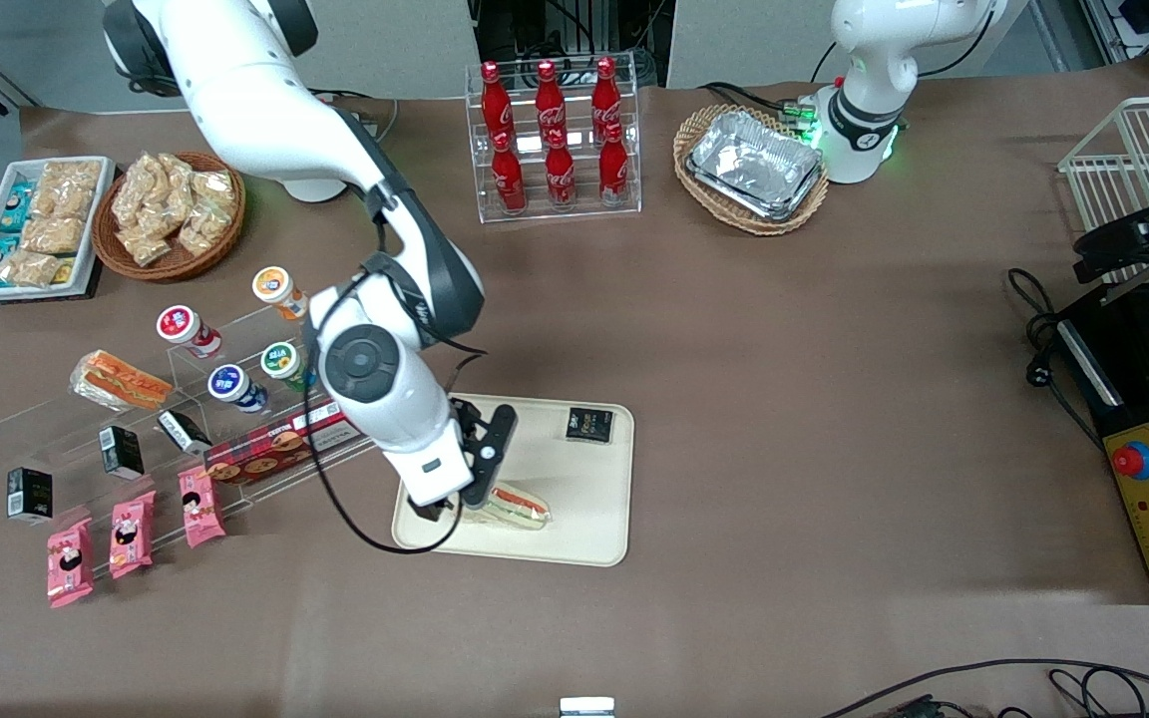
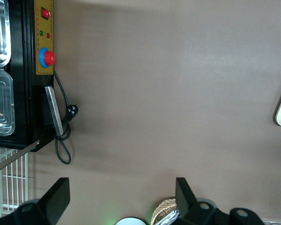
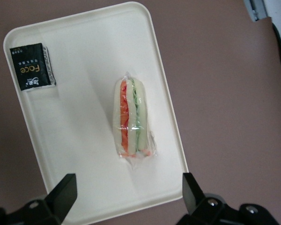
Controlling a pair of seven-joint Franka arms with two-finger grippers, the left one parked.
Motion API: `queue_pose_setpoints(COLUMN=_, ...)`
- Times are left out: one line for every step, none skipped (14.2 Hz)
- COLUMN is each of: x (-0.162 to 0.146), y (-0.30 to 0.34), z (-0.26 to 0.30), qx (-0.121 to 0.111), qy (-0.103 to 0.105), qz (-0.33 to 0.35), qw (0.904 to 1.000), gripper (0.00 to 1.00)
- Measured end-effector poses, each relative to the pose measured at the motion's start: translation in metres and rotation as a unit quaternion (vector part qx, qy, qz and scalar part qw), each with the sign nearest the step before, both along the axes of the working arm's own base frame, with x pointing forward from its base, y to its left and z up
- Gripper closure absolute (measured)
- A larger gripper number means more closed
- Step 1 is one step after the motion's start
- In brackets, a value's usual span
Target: Place sandwich on tray
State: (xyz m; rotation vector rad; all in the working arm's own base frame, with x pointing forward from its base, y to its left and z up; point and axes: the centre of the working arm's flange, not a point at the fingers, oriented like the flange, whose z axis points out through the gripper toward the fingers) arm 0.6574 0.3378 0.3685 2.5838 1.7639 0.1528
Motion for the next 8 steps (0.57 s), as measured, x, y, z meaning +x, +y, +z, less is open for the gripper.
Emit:
queue_pose_setpoints(x=0.002, y=-0.009, z=0.011, qx=0.008, qy=0.002, qz=-0.010, qw=0.9999, gripper=0.00)
queue_pose_setpoints(x=0.006, y=-0.021, z=0.022, qx=0.015, qy=0.005, qz=-0.023, qw=0.9996, gripper=0.00)
queue_pose_setpoints(x=0.009, y=-0.035, z=0.032, qx=0.021, qy=0.007, qz=-0.040, qw=0.9990, gripper=0.00)
queue_pose_setpoints(x=0.013, y=-0.049, z=0.042, qx=0.025, qy=0.008, qz=-0.061, qw=0.9978, gripper=0.00)
queue_pose_setpoints(x=0.015, y=-0.062, z=0.051, qx=0.030, qy=0.011, qz=-0.084, qw=0.9960, gripper=0.00)
queue_pose_setpoints(x=0.017, y=-0.073, z=0.061, qx=0.033, qy=0.014, qz=-0.111, qw=0.9932, gripper=0.00)
queue_pose_setpoints(x=0.017, y=-0.085, z=0.070, qx=0.036, qy=0.020, qz=-0.139, qw=0.9894, gripper=0.00)
queue_pose_setpoints(x=0.016, y=-0.096, z=0.080, qx=0.039, qy=0.029, qz=-0.168, qw=0.9846, gripper=0.00)
